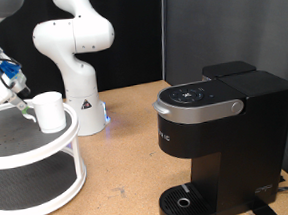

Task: Make a cup of coffee with the keurig machine

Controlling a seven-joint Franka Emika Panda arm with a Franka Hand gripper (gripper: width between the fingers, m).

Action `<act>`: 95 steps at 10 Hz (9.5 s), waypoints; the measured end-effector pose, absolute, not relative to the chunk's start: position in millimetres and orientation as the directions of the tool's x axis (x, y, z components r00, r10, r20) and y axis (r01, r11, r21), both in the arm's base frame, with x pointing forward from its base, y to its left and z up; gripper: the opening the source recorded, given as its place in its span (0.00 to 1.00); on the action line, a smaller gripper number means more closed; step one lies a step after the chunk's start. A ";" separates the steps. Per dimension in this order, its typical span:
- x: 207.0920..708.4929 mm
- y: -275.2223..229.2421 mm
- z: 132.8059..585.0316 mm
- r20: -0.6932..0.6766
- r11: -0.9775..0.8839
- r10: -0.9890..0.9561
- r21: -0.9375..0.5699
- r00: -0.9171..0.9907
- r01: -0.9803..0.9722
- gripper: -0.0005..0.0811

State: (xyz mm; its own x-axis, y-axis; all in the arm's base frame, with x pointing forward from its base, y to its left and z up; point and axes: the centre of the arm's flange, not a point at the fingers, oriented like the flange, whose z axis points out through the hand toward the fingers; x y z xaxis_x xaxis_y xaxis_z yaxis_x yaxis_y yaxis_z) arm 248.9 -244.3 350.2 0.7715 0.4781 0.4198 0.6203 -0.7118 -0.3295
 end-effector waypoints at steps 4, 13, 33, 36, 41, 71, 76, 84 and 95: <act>250.1 -242.5 338.7 0.421 -0.736 0.460 -0.313 0.782 0.601 0.99; 254.8 -240.3 326.5 0.417 -0.742 0.428 -0.345 0.802 0.575 0.47; 365.4 -168.7 385.8 0.355 -0.810 0.261 -0.426 0.898 0.404 0.08; 373.0 -160.5 383.7 0.367 -0.854 0.124 -0.434 0.922 0.287 0.08; 385.8 -126.3 380.0 0.363 -0.876 0.077 -0.421 0.928 0.237 0.08; 416.5 -52.3 247.9 0.369 -0.904 0.106 -0.352 0.924 0.244 0.08; 439.4 -23.6 246.7 0.381 -0.902 0.119 -0.344 0.917 0.260 0.08; 451.7 14.0 222.7 0.361 -0.903 0.116 -0.351 0.925 0.249 0.08; 451.9 22.1 205.2 0.381 -0.902 0.105 -0.352 0.919 0.249 0.08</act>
